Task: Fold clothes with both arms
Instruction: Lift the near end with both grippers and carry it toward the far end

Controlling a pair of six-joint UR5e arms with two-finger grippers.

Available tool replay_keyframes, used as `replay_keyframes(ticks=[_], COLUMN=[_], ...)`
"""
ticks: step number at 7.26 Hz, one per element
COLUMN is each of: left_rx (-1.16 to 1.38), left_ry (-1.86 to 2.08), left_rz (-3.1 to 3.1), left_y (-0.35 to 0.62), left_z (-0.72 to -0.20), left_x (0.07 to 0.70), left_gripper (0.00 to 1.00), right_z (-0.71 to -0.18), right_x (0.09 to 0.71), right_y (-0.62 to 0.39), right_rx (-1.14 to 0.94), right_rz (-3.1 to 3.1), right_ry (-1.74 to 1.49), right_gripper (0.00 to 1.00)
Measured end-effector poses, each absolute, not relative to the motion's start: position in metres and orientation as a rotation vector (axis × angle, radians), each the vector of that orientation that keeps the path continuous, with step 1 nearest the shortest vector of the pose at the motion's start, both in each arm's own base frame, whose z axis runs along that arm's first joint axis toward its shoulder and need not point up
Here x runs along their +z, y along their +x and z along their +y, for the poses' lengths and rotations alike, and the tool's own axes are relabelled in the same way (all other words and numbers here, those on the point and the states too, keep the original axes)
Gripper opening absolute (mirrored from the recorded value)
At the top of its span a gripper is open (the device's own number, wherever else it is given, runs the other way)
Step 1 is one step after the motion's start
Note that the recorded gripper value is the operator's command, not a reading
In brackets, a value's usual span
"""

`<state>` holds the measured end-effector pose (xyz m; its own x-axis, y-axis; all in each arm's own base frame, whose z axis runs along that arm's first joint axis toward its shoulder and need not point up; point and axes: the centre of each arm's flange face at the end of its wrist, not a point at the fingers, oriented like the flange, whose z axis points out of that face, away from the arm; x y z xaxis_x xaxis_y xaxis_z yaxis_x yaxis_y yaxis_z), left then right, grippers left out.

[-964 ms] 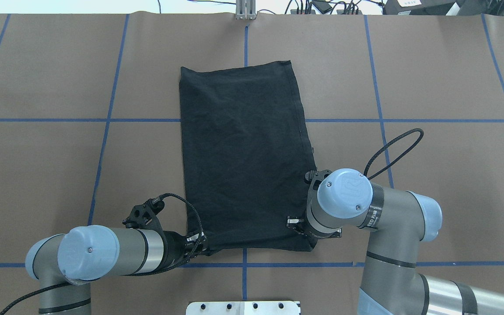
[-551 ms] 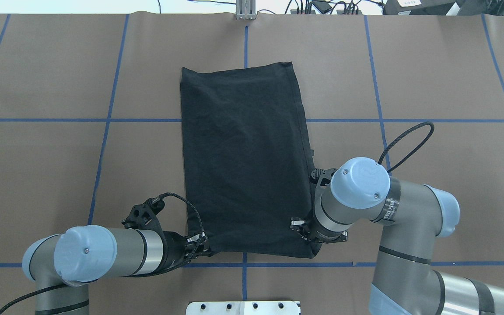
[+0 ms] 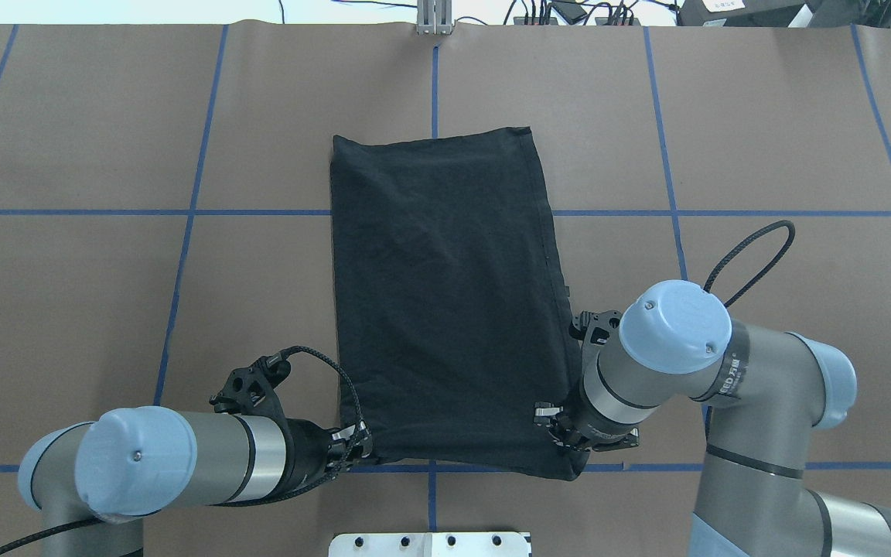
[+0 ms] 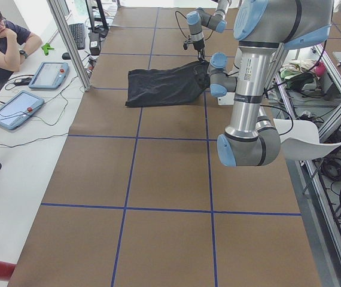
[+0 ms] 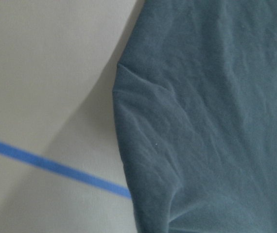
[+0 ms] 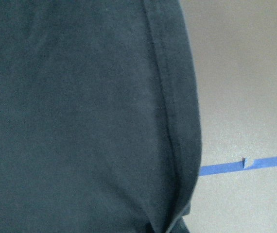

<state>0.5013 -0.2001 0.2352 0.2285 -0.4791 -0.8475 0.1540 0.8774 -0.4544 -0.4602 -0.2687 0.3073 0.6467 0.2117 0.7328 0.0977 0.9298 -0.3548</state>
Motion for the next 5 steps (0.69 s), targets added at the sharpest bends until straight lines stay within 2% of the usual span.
replay_keyframes(ticks=[3, 5], left_rx=[-0.414, -0.423], left_ry=[-0.339, -0.327], left_rz=[1.244, 1.277], left_y=[0.504, 0.485], left_z=[-0.194, -0.215], left_x=[0.224, 0.202], left_gripper=[0.00, 0.00], right_z=[-0.305, -0.330], right_x=[0.300, 0.282], right_y=[-0.432, -0.417], right_rx=[0.109, 0.140], right_rz=[-0.912, -0.956], right_ry=[-0.406, -0.381], right_gripper=[0.00, 0.00])
